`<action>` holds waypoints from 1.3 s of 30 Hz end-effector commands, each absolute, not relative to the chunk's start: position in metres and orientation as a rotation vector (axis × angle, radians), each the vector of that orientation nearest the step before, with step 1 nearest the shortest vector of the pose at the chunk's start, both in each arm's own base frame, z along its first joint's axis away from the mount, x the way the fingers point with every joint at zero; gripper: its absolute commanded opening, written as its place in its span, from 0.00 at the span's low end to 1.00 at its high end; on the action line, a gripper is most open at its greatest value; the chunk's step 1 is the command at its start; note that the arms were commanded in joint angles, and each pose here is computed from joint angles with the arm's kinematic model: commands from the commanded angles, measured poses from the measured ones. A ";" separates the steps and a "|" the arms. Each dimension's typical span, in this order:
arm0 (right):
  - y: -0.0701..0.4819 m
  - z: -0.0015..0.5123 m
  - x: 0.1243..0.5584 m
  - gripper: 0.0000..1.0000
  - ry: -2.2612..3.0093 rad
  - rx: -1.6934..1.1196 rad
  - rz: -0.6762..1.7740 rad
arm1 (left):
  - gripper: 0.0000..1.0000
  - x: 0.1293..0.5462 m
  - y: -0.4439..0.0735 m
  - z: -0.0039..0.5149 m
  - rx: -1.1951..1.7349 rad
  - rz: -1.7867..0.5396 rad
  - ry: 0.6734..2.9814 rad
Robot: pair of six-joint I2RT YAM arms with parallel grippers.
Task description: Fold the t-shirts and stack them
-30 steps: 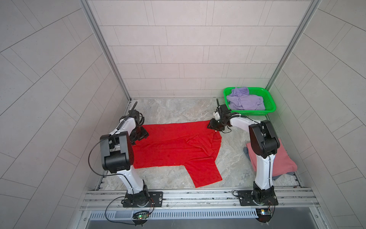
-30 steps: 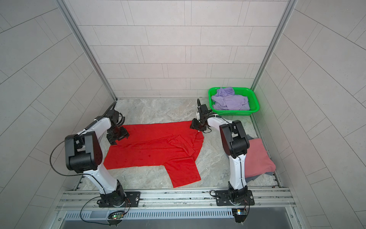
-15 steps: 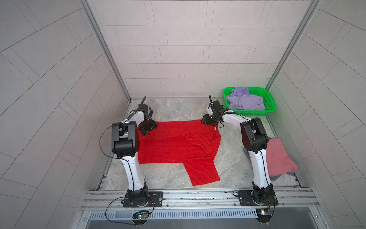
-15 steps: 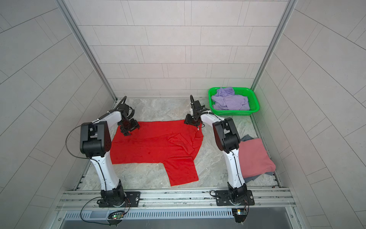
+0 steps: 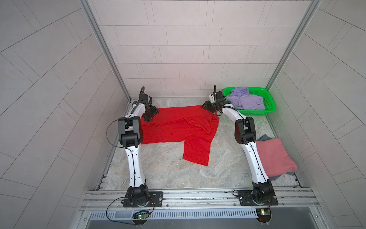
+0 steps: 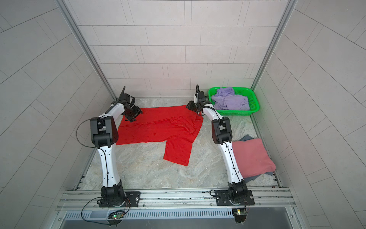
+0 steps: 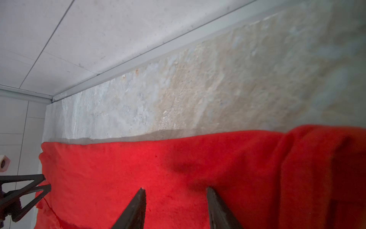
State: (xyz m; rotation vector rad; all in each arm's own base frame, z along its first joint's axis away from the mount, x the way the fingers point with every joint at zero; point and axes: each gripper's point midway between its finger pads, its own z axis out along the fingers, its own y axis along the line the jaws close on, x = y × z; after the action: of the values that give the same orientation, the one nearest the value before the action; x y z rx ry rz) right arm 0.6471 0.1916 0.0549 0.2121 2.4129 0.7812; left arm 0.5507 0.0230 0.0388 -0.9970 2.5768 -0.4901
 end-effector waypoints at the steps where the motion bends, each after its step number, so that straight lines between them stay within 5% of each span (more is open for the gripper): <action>1: 0.189 0.085 0.637 0.51 2.421 0.165 0.774 | 0.73 0.561 0.030 0.086 -0.965 -0.562 2.472; 7: 0.199 0.128 0.573 0.52 2.502 0.067 0.702 | 0.74 0.518 0.075 0.116 -1.040 -0.489 2.441; 21: 0.222 0.071 0.328 0.63 2.875 0.099 0.734 | 0.69 0.365 0.139 0.053 -1.285 -0.305 2.608; 27: 0.224 0.041 0.269 0.64 2.979 0.086 0.777 | 0.67 0.346 0.146 0.032 -1.409 -0.303 2.574; 39: 0.230 0.008 0.223 0.62 3.090 0.104 0.853 | 0.59 0.328 0.131 0.010 -1.491 -0.313 2.576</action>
State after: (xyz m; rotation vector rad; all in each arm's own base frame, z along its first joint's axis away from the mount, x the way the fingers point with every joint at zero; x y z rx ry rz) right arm 0.2493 0.2321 0.0338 0.0746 2.9623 0.9169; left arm 0.3430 0.1441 0.0223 -1.4381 2.5352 -0.3076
